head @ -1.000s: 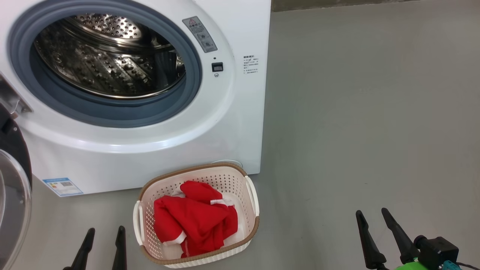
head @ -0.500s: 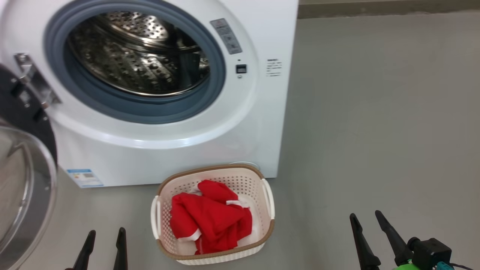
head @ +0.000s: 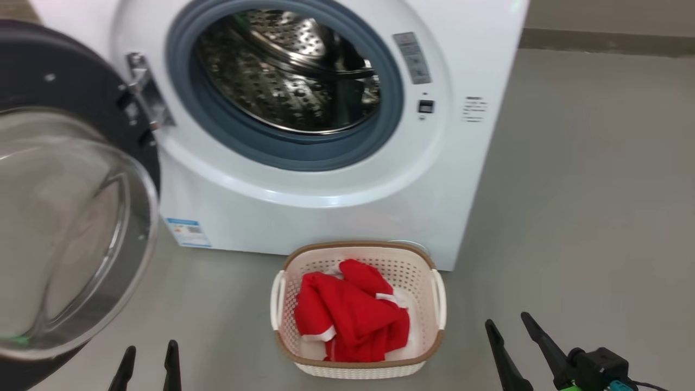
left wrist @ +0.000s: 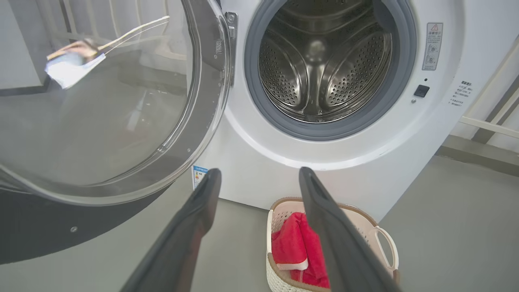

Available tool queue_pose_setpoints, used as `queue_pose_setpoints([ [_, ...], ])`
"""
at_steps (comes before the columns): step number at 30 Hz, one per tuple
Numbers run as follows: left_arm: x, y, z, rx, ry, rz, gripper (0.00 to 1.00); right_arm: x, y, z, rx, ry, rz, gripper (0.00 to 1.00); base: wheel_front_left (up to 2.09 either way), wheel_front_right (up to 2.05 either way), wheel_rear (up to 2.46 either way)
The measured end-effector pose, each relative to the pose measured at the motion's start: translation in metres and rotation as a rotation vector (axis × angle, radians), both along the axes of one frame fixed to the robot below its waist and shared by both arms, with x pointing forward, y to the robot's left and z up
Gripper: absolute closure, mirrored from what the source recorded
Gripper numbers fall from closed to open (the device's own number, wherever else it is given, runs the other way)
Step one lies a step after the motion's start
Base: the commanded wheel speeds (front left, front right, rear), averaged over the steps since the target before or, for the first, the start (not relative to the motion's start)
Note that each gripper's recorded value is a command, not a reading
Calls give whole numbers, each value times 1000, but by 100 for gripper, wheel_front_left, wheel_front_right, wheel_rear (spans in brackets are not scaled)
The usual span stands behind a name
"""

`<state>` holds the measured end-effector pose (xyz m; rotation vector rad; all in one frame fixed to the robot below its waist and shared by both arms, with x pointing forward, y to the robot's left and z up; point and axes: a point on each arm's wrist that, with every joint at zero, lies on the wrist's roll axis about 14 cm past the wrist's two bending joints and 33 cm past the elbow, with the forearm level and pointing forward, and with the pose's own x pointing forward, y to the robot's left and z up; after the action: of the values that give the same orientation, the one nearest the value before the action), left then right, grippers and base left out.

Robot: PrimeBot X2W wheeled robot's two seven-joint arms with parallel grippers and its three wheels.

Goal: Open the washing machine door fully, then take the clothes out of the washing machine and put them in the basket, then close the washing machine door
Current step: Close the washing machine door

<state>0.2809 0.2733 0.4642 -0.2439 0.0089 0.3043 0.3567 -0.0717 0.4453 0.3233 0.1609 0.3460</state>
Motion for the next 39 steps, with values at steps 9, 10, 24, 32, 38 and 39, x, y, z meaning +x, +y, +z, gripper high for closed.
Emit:
queue_pose_setpoints([
  [9, -40, 30, -1, -6, 4, 151, 0, 4, 52, 5, 5, -14, 164, 0, 0, 0, 0],
  [10, -45, 32, -2, -7, 6, 164, 0, 3, 57, 5, 5, -14, 179, 0, 0, 0, 0],
  [24, -93, 57, -4, -32, 4, 331, 0, 1, 108, 12, 8, -34, 336, 0, 0, 0, 0],
  [32, -94, 58, -5, -36, 5, 341, 0, 0, 116, 12, 13, -32, 361, 0, 0, 0, 0],
  [38, -93, 58, -3, -59, -15, 337, 100, 1, 113, 15, 10, -41, 353, 0, 0, 0, 0],
  [39, -92, 57, -2, -62, -21, 330, 100, 1, 113, 15, 12, -43, 350, 0, 0, 0, 0],
])
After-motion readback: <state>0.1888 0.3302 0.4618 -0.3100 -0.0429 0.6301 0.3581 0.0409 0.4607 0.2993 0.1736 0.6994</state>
